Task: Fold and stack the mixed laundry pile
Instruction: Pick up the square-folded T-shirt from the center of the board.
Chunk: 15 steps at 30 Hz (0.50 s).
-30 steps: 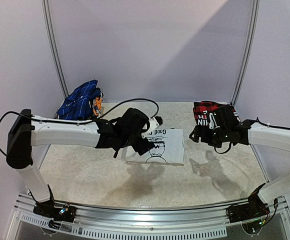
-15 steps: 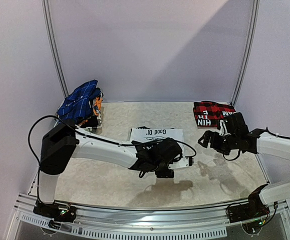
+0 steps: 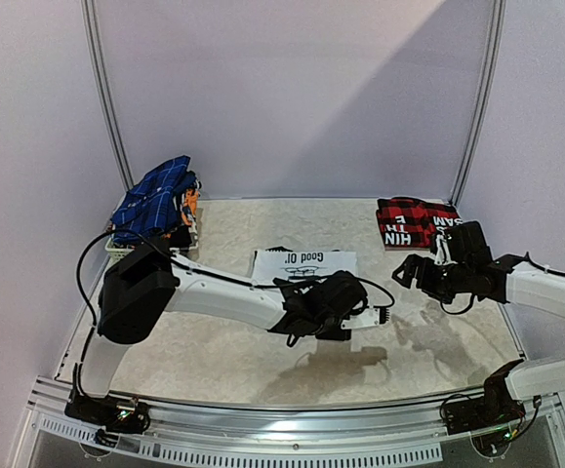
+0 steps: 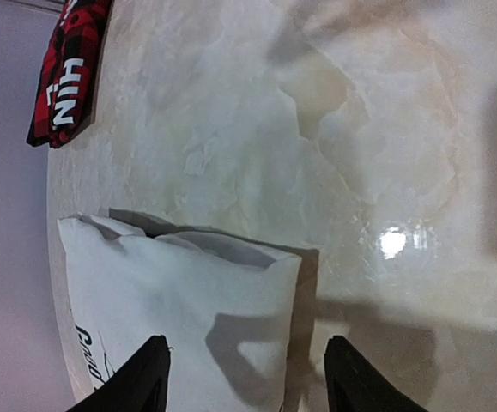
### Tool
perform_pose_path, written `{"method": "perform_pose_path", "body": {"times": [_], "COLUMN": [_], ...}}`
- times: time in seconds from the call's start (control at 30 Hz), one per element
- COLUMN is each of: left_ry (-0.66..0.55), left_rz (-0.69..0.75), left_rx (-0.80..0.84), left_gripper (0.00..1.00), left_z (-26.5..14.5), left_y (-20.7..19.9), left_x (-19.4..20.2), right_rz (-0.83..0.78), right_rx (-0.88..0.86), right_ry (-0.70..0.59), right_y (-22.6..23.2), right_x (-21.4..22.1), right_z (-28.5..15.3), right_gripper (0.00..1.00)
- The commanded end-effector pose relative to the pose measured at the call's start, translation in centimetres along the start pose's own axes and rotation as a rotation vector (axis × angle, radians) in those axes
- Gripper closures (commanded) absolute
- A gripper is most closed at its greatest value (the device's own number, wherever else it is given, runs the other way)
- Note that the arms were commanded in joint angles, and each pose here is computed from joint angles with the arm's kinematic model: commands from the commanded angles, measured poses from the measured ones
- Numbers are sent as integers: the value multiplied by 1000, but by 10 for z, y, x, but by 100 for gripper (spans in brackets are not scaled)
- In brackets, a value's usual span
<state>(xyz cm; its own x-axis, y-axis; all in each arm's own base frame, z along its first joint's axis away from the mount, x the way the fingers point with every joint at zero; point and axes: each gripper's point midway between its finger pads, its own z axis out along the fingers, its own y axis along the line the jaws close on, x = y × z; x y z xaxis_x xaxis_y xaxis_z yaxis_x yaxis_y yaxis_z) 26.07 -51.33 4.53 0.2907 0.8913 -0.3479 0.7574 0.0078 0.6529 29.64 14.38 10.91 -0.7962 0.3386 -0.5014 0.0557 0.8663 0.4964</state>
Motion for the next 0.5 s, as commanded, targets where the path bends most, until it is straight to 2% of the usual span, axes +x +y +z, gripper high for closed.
{"method": "perform_pose_path", "body": {"times": [0.0,0.17,0.47], "left_ry": [-6,2,-30], "left_rz": [9,19,2], "left_rx": [-10,-10,-27], "left_gripper": [38,41,65], "left_z": [9,19,31], "left_y": [-5,-10,-9], "left_x": [-7,-5,-5], "right_rz": [16,23,40], "right_rx": [12,16,-5], "right_ry": [12,7,17], "right_y": [-10,-14,-16], "right_x": [6,6,8], "right_z": [-2,-5,-5], "right_gripper": [1,1,1]}}
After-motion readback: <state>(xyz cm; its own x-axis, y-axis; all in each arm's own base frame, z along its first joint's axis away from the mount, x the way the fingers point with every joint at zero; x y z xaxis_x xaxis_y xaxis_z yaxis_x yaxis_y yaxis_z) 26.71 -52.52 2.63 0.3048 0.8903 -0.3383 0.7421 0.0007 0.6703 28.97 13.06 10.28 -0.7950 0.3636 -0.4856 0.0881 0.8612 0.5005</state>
